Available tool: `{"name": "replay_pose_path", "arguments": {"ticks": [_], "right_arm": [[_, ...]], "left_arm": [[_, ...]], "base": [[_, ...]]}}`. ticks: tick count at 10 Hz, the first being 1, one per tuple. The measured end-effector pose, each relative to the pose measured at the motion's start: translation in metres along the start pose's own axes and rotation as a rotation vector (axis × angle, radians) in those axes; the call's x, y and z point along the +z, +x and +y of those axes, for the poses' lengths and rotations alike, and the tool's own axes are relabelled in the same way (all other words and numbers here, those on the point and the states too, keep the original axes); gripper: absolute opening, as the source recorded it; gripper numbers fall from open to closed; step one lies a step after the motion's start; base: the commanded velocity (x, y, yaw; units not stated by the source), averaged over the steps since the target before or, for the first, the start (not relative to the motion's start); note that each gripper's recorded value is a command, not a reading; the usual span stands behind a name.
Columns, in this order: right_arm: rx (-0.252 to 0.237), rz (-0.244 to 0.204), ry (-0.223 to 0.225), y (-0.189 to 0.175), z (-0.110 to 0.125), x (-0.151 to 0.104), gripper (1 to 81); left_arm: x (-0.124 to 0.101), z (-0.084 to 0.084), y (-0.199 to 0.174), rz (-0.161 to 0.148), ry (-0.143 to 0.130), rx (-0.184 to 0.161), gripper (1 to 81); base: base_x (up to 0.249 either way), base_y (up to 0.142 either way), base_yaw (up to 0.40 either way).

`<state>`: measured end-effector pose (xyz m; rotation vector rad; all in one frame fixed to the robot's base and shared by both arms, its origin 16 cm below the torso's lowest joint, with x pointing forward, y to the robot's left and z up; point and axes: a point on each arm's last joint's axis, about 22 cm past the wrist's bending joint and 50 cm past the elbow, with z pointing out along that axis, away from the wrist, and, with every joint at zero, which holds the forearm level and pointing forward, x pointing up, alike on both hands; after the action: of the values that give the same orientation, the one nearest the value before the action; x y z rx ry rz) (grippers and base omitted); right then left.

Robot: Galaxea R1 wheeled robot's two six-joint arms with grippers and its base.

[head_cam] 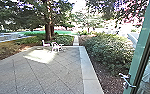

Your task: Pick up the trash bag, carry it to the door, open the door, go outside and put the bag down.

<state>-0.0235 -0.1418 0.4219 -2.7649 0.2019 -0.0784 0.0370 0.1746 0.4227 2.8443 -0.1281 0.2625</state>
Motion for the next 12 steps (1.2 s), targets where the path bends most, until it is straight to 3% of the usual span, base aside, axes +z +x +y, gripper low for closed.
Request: {"name": "replay_pose_path", "arguments": {"ticks": [1, 6, 9, 12], "right_arm": [[0.004, -0.021, -0.004, -0.012, 0.002, 0.0, 81.1], [0.001, -0.007, 0.001, -0.003, -0.001, 0.0, 81.1], [0.005, -0.022, -0.003, -0.017, 0.001, 0.0, 81.1], [0.002, -0.008, 0.001, -0.008, -0.001, 0.0, 81.1]], "left_arm": [[-0.001, 0.001, -0.013, -0.021, -0.004, -0.004, 1.0], [0.0, 0.001, -0.003, -0.008, -0.002, -0.001, 1.0], [-0.001, 0.002, -0.023, -0.029, -0.005, -0.006, 1.0], [-0.001, 0.001, -0.012, -0.012, -0.002, -0.002, 1.0]], "base": [[0.089, 0.0, 0.0], [0.089, 0.0, 0.0], [0.089, 0.0, 0.0], [0.093, 0.0, 0.0]]}}
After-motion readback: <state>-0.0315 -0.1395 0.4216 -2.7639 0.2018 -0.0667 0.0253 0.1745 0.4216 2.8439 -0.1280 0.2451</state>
